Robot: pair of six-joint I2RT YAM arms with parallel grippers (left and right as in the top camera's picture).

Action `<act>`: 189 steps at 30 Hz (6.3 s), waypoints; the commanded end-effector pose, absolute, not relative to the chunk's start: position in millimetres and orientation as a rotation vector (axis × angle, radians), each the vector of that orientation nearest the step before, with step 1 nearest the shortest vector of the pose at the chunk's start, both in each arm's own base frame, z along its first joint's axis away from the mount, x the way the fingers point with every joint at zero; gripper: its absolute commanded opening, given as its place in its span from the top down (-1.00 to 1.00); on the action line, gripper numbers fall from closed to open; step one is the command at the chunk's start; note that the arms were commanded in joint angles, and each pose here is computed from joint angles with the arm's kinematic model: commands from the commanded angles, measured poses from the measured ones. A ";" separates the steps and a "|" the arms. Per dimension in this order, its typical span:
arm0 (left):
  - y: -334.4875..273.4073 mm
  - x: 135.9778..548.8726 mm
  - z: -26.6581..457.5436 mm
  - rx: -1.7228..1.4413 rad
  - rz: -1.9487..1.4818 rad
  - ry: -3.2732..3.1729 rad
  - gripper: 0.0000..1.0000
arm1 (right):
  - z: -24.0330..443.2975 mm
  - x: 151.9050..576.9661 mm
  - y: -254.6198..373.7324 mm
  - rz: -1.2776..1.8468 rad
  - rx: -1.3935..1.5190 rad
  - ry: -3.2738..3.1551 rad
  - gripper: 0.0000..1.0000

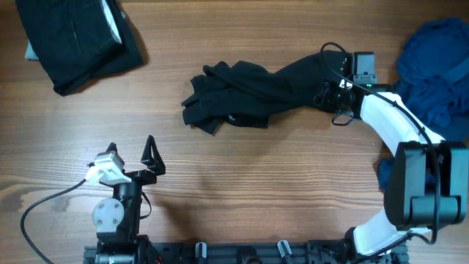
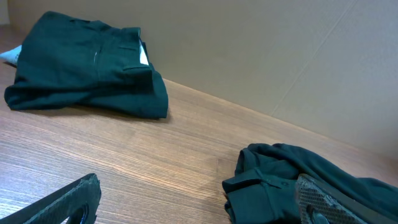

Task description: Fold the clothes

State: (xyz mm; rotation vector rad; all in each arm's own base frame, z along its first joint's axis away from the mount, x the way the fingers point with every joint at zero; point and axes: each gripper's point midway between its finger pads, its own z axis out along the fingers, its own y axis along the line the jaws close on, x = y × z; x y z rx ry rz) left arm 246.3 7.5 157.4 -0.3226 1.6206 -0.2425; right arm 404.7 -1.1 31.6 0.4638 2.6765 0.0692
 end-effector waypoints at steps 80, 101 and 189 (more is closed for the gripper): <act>4.0 246.3 156.9 -0.292 -0.242 1.624 -1.00 | 290.4 344.0 23.5 0.483 0.245 2.087 0.92; -32.9 243.6 168.8 -0.148 -0.447 1.607 -1.00 | 385.0 292.0 38.0 0.540 0.156 1.896 0.91; -109.5 208.2 194.9 0.305 -0.799 1.522 -1.00 | 264.5 305.7 -20.5 0.166 0.487 2.344 -0.99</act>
